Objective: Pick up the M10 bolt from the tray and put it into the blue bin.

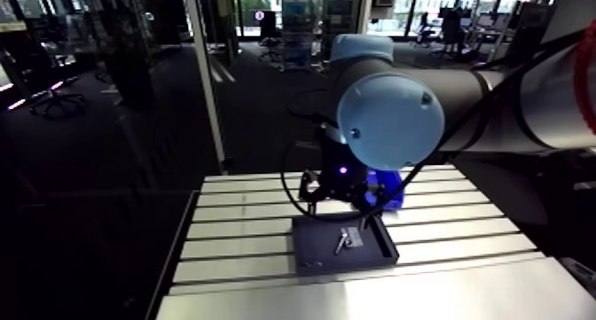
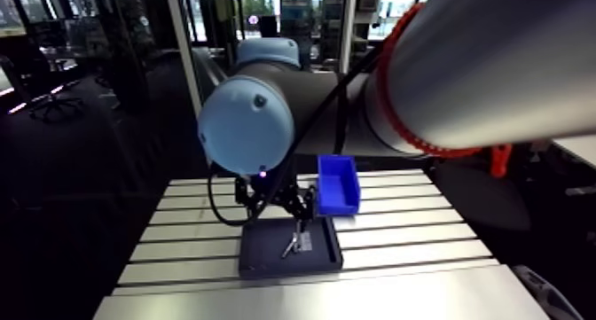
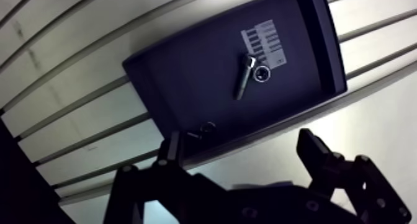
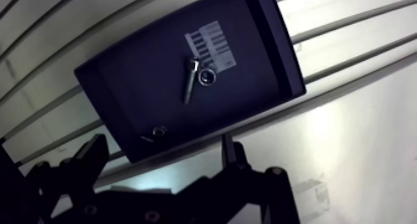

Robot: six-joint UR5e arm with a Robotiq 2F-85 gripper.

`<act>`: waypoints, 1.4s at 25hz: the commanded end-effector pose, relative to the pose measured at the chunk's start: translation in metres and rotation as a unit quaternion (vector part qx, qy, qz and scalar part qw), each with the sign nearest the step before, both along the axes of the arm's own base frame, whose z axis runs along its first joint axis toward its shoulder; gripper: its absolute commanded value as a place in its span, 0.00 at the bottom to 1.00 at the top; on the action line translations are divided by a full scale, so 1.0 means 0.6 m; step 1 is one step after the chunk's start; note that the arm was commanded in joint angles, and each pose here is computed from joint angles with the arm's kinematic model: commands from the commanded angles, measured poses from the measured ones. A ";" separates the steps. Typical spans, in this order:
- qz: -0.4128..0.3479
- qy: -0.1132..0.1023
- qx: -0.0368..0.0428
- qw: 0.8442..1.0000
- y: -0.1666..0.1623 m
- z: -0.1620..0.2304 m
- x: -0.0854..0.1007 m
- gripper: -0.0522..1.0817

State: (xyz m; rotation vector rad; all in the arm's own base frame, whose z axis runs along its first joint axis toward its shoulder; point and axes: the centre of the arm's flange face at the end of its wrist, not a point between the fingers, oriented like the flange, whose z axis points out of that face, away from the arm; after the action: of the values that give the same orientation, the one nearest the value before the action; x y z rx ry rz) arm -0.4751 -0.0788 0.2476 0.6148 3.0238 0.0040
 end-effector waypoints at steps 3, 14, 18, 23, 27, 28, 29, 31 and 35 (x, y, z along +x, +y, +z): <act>-0.029 -0.002 0.000 1.000 0.000 -0.007 0.005 0.05; -0.063 -0.008 0.000 0.998 0.003 -0.020 0.001 0.05; -0.062 -0.010 0.002 0.998 0.002 -0.024 0.001 0.05; -0.076 -0.016 0.000 0.997 0.002 -0.034 0.002 0.05; -0.093 -0.021 0.002 0.995 0.005 -0.041 0.005 0.05; -0.099 -0.024 0.004 0.995 0.006 -0.045 0.005 0.05; -0.102 -0.026 0.004 0.994 0.006 -0.049 0.004 0.05; -0.103 -0.030 0.003 0.994 0.006 -0.054 0.004 0.05; -0.130 -0.036 0.007 0.991 0.010 -0.063 0.005 0.05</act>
State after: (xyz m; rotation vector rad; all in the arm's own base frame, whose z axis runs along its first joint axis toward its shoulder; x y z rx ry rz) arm -0.4727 -0.0751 0.2156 0.9148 2.8882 0.0217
